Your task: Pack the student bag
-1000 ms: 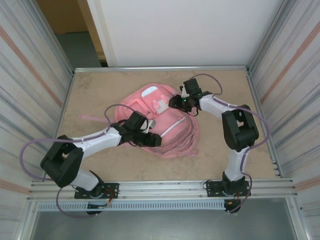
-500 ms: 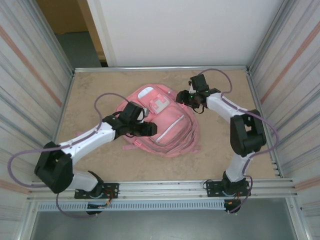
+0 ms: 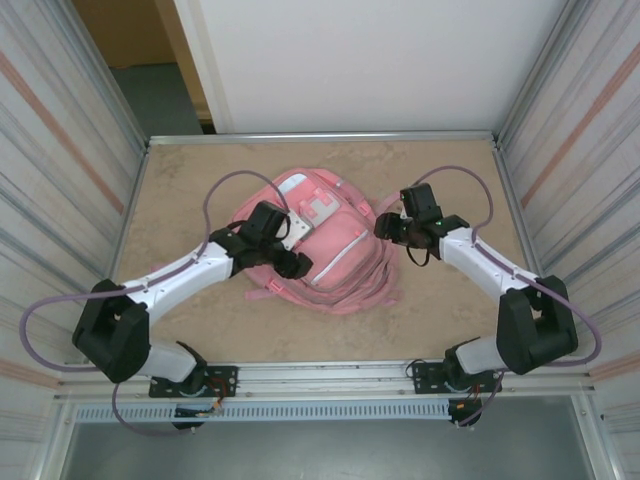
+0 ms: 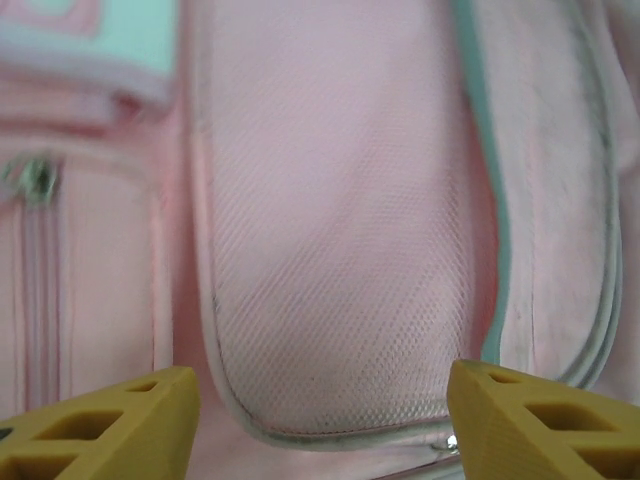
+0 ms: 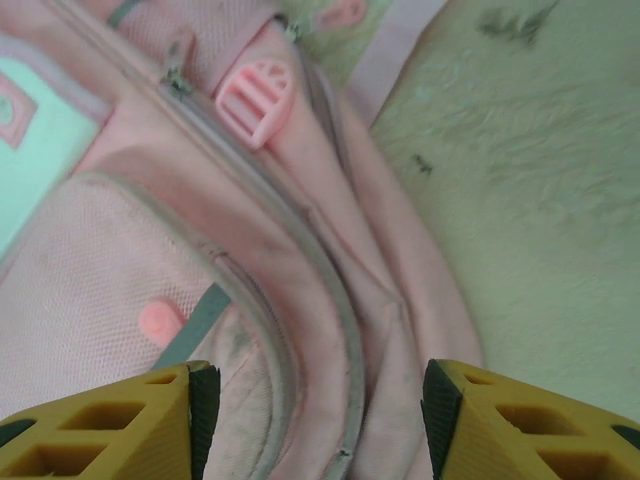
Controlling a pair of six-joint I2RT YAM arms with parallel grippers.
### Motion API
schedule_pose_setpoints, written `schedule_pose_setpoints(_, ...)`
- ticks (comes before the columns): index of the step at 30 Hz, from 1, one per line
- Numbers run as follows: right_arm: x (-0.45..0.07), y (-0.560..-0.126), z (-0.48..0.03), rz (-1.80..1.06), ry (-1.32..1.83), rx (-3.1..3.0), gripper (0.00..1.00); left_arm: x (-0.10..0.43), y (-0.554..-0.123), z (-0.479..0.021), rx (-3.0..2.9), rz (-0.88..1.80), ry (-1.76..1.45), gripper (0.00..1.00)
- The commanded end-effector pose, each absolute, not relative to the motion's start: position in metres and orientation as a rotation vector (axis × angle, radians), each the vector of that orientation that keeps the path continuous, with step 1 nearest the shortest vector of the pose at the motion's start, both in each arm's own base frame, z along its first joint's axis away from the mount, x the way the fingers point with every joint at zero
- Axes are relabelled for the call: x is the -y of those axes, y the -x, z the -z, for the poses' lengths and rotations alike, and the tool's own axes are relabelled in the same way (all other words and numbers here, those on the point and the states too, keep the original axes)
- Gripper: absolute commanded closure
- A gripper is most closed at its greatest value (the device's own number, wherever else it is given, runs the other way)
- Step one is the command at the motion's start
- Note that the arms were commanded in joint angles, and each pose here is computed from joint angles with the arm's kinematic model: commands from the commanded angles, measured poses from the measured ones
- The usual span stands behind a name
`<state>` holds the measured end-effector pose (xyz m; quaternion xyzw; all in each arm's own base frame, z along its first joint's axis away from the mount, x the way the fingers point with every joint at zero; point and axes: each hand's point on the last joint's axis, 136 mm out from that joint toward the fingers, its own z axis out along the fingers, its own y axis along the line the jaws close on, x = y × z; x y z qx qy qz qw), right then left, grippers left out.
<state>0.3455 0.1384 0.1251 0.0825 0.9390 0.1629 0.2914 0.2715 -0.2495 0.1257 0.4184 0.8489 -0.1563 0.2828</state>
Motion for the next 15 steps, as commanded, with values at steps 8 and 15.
schedule_pose_setpoints(8,-0.116,-0.349,-0.171,-0.394,-0.243,-2.324,0.41,0.251,-0.272,-0.126,-1.461,0.096,-2.043,0.38)
schedule_pose_setpoints(15,-0.098,-0.341,-0.173,-0.383,-0.279,-2.305,0.4,0.255,-0.256,-0.108,-1.221,0.191,-2.187,0.38)
